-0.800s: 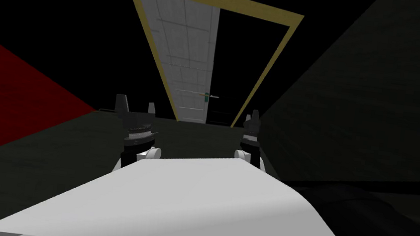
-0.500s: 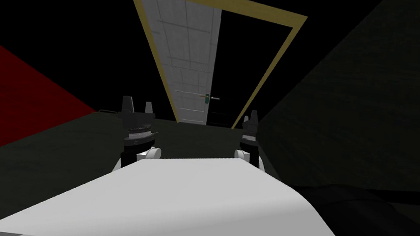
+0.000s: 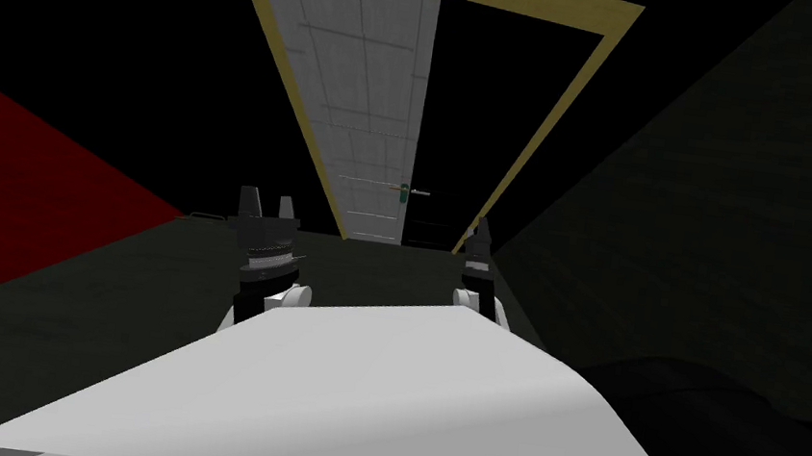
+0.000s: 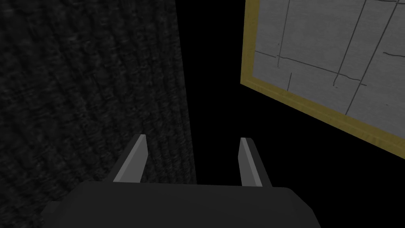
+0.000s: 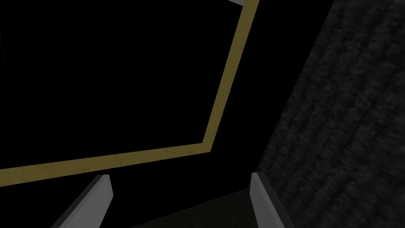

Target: Pull the door open

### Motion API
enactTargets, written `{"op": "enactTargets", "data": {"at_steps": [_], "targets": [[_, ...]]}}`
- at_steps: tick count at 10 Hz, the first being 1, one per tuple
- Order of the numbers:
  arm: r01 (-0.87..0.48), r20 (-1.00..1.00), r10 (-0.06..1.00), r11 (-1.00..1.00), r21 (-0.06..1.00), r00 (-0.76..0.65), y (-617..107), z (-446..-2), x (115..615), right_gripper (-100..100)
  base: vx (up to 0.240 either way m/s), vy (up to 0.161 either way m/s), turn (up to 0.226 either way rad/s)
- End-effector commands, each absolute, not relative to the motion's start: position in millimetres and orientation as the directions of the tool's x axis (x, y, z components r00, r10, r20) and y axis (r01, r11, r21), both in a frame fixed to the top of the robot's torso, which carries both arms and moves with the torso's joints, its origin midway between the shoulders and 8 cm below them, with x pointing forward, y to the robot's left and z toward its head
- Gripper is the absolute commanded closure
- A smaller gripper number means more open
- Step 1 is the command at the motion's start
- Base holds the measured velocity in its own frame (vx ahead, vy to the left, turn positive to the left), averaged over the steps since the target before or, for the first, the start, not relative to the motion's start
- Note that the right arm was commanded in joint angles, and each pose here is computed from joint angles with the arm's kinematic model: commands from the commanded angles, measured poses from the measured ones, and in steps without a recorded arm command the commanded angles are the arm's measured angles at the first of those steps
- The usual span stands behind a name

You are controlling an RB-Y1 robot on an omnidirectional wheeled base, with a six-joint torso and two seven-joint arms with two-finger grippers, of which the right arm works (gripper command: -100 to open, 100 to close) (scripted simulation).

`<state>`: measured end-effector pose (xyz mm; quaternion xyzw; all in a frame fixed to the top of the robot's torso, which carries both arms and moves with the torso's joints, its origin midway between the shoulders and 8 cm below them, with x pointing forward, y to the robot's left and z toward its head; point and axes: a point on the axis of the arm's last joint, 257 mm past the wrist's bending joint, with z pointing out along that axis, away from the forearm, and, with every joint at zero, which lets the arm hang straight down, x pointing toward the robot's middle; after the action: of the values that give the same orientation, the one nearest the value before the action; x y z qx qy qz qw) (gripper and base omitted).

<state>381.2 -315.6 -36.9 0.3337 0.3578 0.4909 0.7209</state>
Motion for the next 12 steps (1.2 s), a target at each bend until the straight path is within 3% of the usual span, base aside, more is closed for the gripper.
{"op": "enactTargets", "data": {"at_steps": [1, 12], "targets": [[-0.452, -0.187, 0.95, 0.286, 0.845, 0.25, -318.7, -47.8, 387.1, -100, 0.131, 0.034, 0.029], [-0.313, -0.162, 0.968, 0.217, 0.925, 0.192, -346.8, -129.4, 424.1, -100, 0.139, 0.028, 0.037]]}}
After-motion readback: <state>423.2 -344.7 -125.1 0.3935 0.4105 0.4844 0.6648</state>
